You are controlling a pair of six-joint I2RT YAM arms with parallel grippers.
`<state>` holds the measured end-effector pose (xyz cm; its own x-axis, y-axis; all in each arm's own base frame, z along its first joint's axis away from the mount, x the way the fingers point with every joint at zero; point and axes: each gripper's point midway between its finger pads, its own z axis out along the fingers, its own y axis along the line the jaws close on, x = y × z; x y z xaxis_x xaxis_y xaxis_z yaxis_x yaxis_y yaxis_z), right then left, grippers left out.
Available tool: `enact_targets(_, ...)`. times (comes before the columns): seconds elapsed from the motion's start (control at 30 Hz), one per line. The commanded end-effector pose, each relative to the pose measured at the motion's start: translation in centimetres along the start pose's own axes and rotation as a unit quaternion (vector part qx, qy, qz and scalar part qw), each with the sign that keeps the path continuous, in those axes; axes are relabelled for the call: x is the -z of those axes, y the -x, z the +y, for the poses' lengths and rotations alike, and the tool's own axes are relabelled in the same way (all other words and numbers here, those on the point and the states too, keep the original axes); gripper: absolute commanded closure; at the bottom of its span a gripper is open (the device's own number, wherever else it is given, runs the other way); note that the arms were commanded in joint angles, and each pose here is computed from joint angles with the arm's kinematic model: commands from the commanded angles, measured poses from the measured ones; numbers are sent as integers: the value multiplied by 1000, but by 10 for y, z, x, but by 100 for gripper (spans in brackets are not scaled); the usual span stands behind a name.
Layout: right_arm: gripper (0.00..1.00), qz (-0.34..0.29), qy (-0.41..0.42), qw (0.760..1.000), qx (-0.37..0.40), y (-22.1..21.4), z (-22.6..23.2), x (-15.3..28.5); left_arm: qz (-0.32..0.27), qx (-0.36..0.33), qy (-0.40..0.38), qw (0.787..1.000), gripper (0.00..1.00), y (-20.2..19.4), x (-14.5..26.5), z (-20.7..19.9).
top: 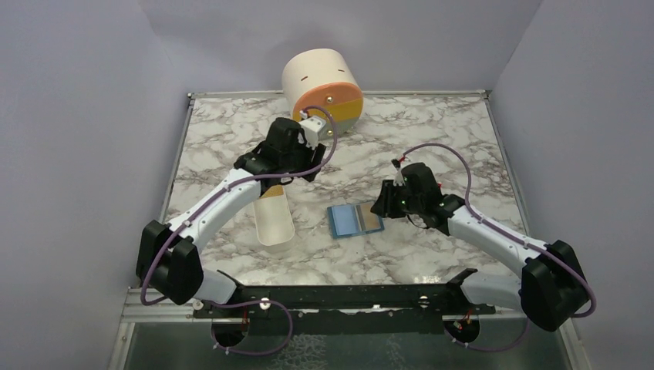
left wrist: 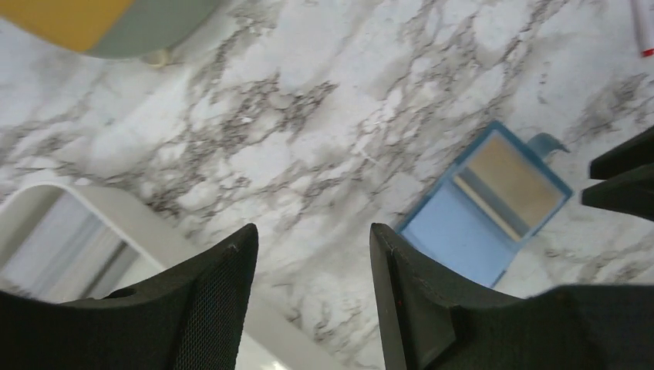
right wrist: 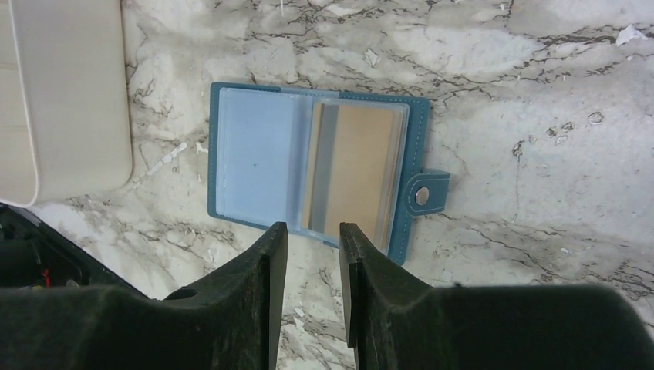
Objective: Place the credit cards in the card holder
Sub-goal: Pick up the credit card from the storage box.
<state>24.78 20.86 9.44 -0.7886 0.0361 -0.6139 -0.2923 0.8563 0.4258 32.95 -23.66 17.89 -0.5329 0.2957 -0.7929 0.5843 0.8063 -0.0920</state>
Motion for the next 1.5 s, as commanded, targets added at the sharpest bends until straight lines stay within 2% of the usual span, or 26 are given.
enact_targets(0.0,68,-7,33,999,-5,4,13,5,21,-105,40,993,41,4,25,51)
enact_targets(0.13,68,-23,45,999,4,14,22,14,58,-165,75,982,37,-2,30,83)
enact_targets(0.3,68,-20,60,998,6,12,28,19,90,-231,74,966,38,-15,28,109)
enact_targets(0.57,68,-33,60,997,25,24,32,24,95,-248,94,960,34,-21,30,142)
enact_targets(0.77,68,-26,70,997,25,26,37,20,158,-276,117,941,36,-48,17,165)
enact_targets(1.0,68,-25,69,997,23,26,37,23,192,-299,143,924,37,-67,9,193)
enact_targets(1.2,68,-21,69,997,19,24,37,23,206,-312,126,919,37,-81,-2,197)
enact_targets(1.47,68,-24,77,997,18,29,42,22,197,-328,133,914,38,-85,-10,201)
